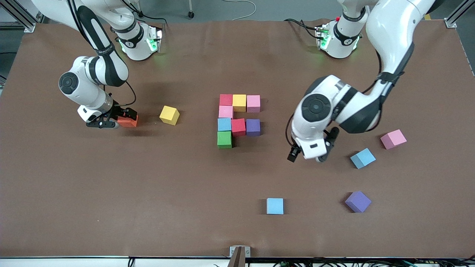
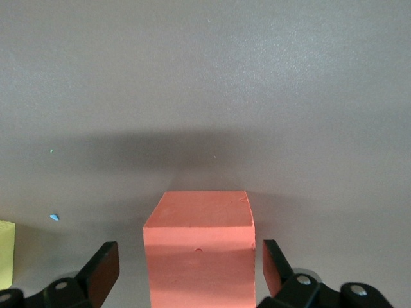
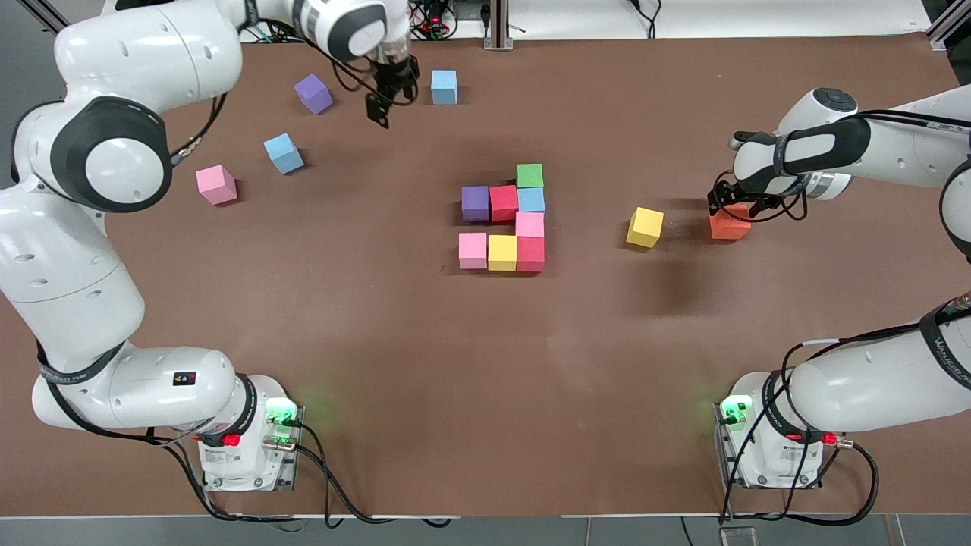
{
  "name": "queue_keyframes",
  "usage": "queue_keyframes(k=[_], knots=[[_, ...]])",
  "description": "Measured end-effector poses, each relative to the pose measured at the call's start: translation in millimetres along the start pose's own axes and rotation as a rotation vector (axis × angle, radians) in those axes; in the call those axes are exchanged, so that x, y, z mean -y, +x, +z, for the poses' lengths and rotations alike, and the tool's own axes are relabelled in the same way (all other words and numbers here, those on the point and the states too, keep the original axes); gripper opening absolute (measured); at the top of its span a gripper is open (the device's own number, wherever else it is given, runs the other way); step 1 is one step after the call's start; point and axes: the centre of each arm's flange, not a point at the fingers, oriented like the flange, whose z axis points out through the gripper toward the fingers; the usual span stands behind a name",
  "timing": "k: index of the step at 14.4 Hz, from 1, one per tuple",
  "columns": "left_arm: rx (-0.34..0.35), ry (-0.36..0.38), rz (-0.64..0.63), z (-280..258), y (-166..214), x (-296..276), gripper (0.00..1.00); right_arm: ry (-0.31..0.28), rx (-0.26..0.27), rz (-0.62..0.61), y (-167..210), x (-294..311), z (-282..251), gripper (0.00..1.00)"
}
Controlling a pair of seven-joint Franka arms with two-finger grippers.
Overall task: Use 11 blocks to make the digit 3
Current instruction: 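Carry the orange cube with the right gripper while the left gripper reaches blue, then grasp the light blue cube with the left gripper while the right gripper lowers orange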
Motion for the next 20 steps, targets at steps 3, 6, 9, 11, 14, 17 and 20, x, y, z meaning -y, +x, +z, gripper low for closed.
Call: queue_keyframes(k=[3,6,9,11,14,17,20], knots=[[-0.036,0.004,0.131,8,41,-4,1.0,0.0,-0.001,0.001,0,0,-1,0.63],[-0.044,-0.032,0.259,24,81,-14,1.0,0.001,0.0,0.001,0,-1,-2,0.59],[-0.033,-0.17,0.269,40,95,-36,1.0,0.004,0.009,-0.003,2,1,-4,0.53],[0.012,-0.244,0.177,56,94,-50,1.0,0.011,0.027,-0.019,12,10,-15,0.53],[0.105,-0.366,-0.003,81,93,-67,1.0,0.024,0.025,-0.092,46,48,-56,0.53],[0.229,-0.49,-0.169,110,76,-83,1.0,0.028,-0.021,-0.18,70,109,-90,0.53],[0.336,-0.517,-0.325,128,73,-93,1.0,0.018,-0.009,-0.289,87,188,-100,0.53]])
